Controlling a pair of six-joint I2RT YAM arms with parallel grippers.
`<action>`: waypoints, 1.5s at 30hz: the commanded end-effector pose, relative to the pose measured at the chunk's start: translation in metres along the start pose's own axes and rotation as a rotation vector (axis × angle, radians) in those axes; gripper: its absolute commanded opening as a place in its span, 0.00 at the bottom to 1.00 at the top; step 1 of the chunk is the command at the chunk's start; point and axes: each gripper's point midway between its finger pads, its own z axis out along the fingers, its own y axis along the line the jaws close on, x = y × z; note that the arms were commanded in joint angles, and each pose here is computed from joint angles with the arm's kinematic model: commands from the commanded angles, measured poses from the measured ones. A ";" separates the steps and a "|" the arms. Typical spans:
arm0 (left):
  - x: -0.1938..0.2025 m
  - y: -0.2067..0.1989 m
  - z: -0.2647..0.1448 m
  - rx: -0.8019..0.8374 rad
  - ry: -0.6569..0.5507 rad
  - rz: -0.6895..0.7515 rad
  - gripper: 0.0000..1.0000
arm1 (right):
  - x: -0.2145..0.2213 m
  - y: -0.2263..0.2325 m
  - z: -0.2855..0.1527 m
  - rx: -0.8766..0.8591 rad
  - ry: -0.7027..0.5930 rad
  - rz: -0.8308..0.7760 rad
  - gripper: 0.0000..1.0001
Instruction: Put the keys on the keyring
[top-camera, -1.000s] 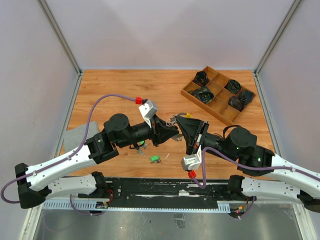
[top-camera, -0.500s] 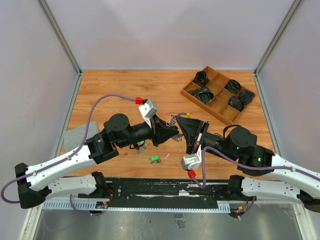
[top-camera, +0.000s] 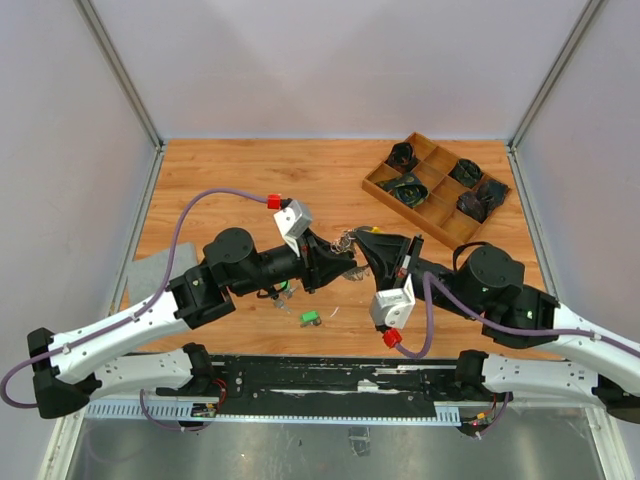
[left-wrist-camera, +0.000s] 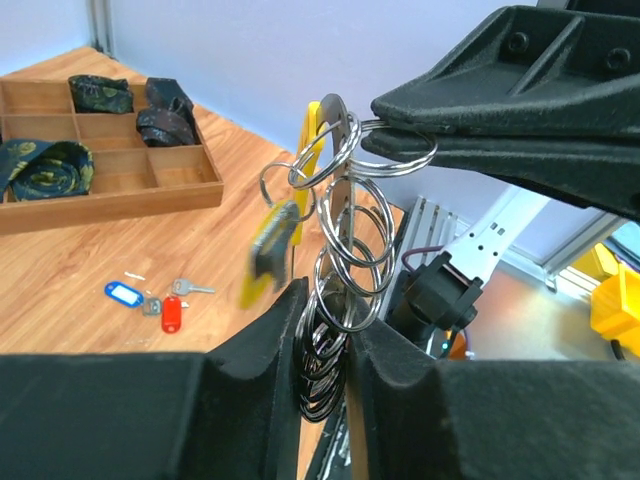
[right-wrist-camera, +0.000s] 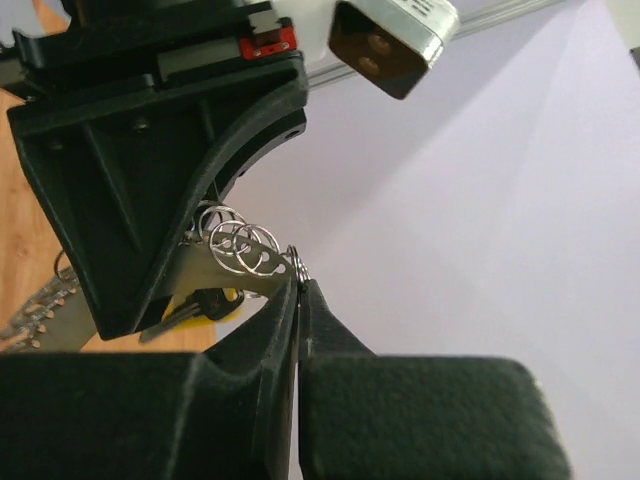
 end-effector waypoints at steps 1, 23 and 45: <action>-0.013 -0.007 -0.006 0.027 -0.042 0.045 0.31 | -0.012 -0.029 -0.009 0.105 -0.030 0.293 0.00; -0.064 -0.035 -0.046 0.130 -0.211 0.184 0.58 | -0.023 -0.050 -0.038 0.347 -0.194 0.983 0.01; -0.110 -0.095 -0.047 0.425 -0.348 0.258 0.04 | -0.045 -0.056 -0.046 0.376 -0.398 1.132 0.01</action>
